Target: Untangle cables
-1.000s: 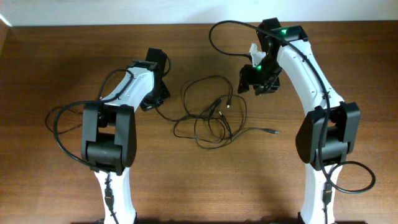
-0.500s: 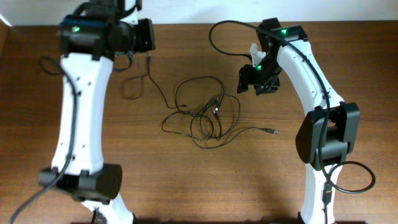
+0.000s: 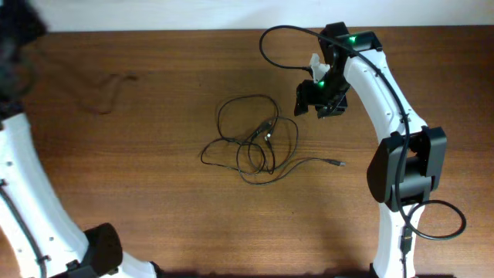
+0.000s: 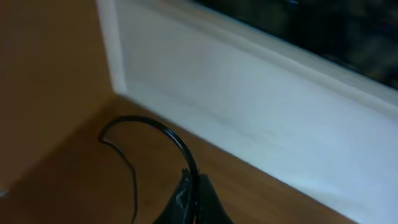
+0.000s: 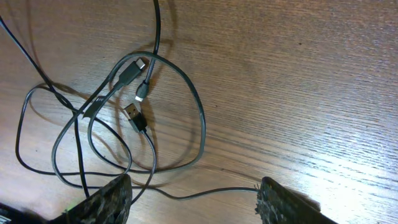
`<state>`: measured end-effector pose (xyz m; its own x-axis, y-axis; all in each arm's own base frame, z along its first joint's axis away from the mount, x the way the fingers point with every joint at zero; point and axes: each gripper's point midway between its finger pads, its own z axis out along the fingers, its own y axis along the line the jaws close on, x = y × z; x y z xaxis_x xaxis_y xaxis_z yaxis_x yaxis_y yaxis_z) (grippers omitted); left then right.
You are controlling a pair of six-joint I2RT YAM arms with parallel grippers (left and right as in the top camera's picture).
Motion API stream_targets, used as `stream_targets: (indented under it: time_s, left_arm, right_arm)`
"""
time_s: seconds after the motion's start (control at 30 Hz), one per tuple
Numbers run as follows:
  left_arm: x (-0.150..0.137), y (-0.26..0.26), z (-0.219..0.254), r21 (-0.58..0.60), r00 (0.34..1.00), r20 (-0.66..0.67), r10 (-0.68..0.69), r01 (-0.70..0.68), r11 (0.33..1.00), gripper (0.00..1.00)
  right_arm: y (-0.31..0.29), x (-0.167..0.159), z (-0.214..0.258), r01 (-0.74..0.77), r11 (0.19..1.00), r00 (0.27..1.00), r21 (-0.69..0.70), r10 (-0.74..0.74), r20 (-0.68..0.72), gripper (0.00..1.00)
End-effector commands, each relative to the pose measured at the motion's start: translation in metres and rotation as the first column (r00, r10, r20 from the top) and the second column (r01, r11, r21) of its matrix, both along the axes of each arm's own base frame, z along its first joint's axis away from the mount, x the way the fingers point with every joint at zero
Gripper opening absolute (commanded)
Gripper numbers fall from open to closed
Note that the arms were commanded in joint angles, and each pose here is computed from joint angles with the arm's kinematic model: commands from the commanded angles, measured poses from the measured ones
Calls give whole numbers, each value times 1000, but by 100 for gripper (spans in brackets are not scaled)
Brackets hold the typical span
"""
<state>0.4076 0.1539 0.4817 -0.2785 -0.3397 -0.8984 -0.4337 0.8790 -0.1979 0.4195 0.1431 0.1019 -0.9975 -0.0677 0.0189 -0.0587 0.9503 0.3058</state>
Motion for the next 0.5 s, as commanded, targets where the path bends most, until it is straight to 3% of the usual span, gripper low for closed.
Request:
stream_targets:
  time_s: [0.0,0.07,0.17,0.2,0.27,0.47]
  left_arm:
    - [-40,60,2,30,981,-22,192,-191,981,0]
    - [-58,85,-17,7,961,-93,259,-260,966,0]
    - [-84,106,-69,-125,897,-264,355,-397,909,0]
    - [-98,115,-96,-168,831,-359,425,-505,846,0]
    - [-114,137,-139,-137,696,-501,514,-650,747,0]
    - [-100,181,-230,-127,563,-669,485,-730,671,0]
  right_arm:
    - [-1,3,14,-6,1000,999,0,6,42,66]
    - [-1,3,14,-6,1000,999,0,6,43,66]
    - [-1,3,14,-5,1000,999,0,5,42,66]
    - [-1,2,14,-6,1000,999,0,6,39,66]
    - [-1,1,14,-6,1000,999,-2,6,32,66]
    - [-1,1,14,-6,1000,999,-2,6,32,66]
